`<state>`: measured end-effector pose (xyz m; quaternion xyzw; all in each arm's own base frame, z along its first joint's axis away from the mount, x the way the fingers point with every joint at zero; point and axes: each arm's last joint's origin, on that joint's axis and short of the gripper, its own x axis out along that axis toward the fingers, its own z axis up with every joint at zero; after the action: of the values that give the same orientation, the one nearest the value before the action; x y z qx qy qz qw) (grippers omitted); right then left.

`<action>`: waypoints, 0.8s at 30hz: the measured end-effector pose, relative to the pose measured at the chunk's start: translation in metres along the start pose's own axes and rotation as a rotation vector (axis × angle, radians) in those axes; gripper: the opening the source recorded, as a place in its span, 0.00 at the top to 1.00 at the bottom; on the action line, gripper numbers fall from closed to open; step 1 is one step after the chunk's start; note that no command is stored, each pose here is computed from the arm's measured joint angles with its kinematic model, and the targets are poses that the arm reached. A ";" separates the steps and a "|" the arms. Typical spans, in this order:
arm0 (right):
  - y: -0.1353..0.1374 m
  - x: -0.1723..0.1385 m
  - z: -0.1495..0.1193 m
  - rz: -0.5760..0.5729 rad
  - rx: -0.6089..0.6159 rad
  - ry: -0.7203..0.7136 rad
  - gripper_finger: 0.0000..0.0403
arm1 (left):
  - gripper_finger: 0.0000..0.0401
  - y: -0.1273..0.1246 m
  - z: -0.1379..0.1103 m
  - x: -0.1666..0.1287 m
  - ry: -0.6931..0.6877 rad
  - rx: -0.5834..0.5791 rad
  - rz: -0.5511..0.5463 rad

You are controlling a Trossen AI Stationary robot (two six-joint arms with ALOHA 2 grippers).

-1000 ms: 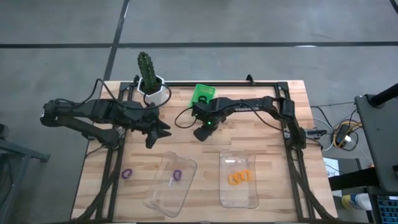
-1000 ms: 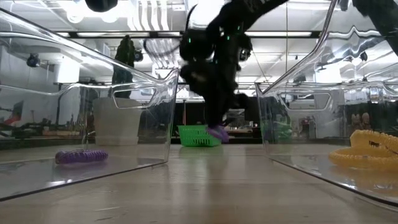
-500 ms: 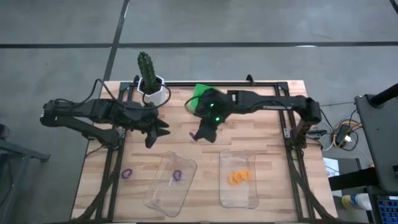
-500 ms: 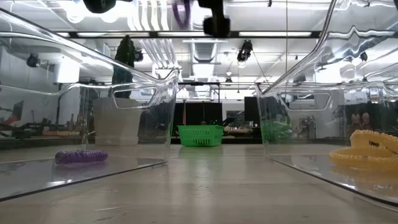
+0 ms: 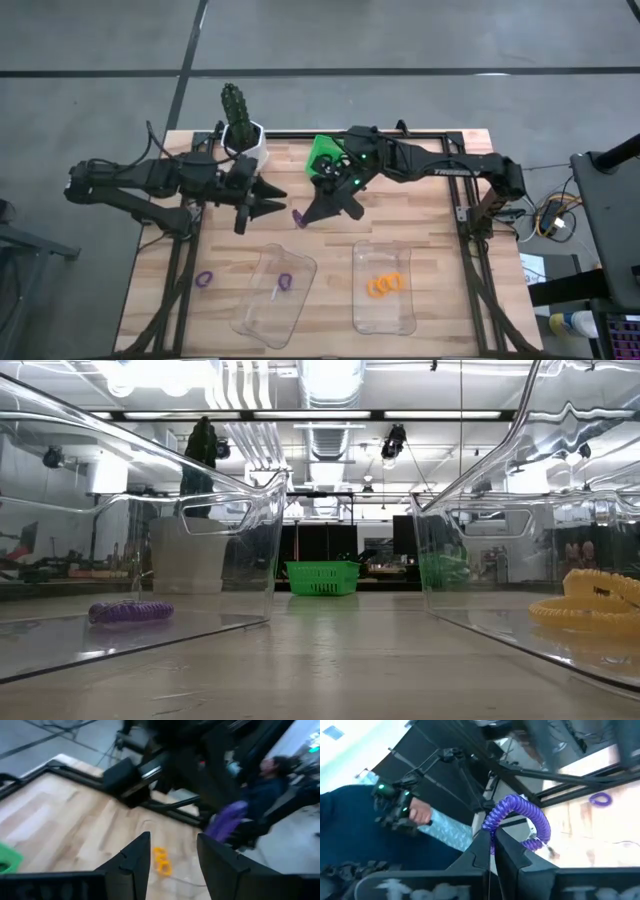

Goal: Sort spring keychains
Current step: Put the top violet spring keychain into the left transparent bin

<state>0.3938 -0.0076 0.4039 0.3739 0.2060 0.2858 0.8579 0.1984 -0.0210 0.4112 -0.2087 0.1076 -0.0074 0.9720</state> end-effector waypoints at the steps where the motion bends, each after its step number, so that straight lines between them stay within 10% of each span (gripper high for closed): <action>1: -0.001 0.000 0.000 -0.008 0.001 -0.006 0.98 | 0.62 -0.001 0.001 0.000 -0.005 -0.010 -0.021; 19: -0.006 -0.007 0.010 -0.038 -0.009 -0.087 0.98 | 0.62 -0.005 0.004 0.019 -0.038 -0.039 -0.095; 24: -0.006 -0.007 0.010 -0.042 -0.010 -0.094 0.98 | 0.80 -0.004 0.003 0.020 -0.028 -0.096 -0.089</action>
<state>0.3965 -0.0206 0.4067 0.3784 0.1720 0.2511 0.8742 0.2186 -0.0248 0.4119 -0.2596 0.0848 -0.0426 0.9610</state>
